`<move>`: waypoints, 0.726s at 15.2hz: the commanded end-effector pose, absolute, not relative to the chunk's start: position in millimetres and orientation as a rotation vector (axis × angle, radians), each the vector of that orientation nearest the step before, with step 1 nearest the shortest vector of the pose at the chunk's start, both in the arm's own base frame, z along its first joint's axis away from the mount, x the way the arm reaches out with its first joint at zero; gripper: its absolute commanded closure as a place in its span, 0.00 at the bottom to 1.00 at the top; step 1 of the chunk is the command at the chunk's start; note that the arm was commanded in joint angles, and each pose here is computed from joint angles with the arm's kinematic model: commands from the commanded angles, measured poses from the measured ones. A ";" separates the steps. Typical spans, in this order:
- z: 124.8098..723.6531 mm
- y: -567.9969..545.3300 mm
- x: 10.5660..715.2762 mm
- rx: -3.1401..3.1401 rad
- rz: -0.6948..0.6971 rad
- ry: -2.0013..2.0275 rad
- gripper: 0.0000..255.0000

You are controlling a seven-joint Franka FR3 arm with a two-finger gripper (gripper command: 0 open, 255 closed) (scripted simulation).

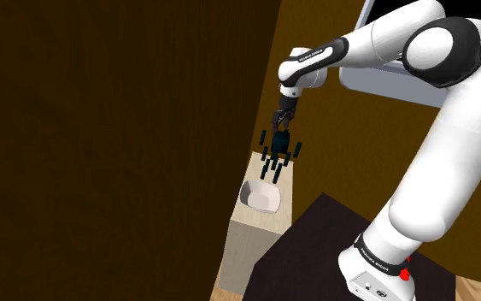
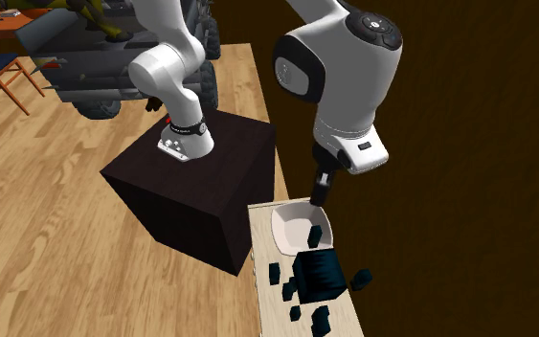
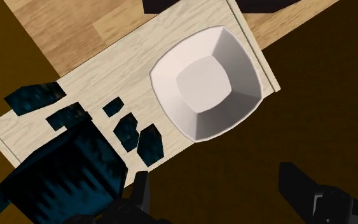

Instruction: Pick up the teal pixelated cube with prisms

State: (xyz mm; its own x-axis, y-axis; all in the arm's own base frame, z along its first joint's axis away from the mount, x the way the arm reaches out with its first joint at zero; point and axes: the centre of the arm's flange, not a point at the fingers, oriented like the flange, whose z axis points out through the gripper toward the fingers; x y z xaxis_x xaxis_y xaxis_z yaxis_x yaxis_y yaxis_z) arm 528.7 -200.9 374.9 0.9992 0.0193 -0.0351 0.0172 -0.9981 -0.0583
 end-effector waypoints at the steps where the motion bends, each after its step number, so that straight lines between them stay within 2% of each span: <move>1: 361.2 -217.7 546.3 -3.090 0.047 -0.031 0.00; 11: 301.1 -285.8 634.2 -3.124 0.008 -0.038 0.00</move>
